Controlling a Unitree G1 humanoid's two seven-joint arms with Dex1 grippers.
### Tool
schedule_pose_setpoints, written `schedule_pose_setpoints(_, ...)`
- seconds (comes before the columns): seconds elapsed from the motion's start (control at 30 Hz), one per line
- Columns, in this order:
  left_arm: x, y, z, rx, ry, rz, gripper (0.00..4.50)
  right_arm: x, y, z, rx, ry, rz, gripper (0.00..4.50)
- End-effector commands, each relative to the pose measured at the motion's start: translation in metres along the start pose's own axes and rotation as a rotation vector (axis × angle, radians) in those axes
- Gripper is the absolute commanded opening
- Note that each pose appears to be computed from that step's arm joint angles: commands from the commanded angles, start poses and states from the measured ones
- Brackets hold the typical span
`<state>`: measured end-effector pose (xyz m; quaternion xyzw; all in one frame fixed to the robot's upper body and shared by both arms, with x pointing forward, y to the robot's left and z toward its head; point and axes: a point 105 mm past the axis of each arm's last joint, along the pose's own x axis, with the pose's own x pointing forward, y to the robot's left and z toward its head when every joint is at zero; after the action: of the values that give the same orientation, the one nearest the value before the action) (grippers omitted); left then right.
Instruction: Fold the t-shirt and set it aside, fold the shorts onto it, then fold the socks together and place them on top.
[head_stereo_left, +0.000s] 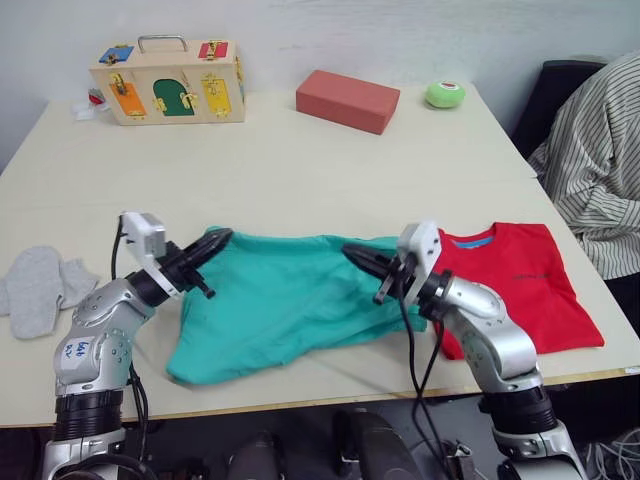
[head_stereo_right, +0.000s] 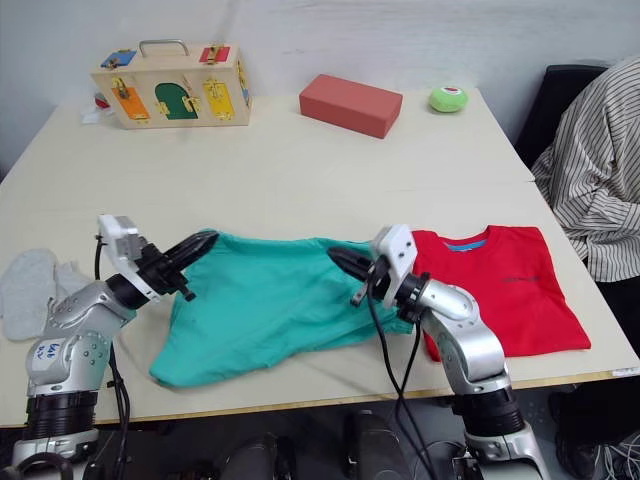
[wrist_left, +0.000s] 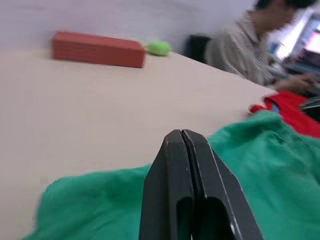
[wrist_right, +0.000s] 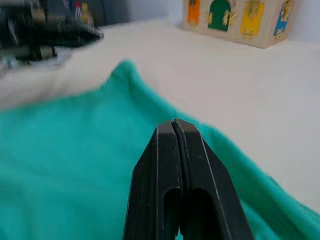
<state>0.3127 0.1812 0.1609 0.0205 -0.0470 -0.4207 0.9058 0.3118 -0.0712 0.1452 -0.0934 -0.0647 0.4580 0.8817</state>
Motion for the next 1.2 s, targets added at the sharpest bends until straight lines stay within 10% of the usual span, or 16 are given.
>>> schedule_pose_setpoints(0.03,0.016,-0.015,-0.026,0.061,0.083,-0.044,0.01,0.005,0.000,-0.018,-0.082,0.047,-0.084,0.00)
schedule_pose_setpoints(0.2,0.024,0.005,-0.061,0.074,0.162,0.138,0.01,-0.012,-0.012,-0.049,-0.058,0.081,-0.198,0.00)
schedule_pose_setpoints(0.57,0.012,0.011,-0.059,-0.005,0.075,0.145,0.01,-0.086,-0.026,0.013,0.136,-0.247,-0.201,0.00)
schedule_pose_setpoints(1.03,0.050,-0.041,-0.016,0.107,-0.012,-0.367,0.00,-0.151,0.039,-0.018,1.088,0.112,-0.517,4.44)
schedule_pose_setpoints(1.2,0.064,-0.051,-0.037,0.147,0.048,-0.465,0.00,-0.149,0.062,-0.031,1.332,0.205,-0.573,4.48)
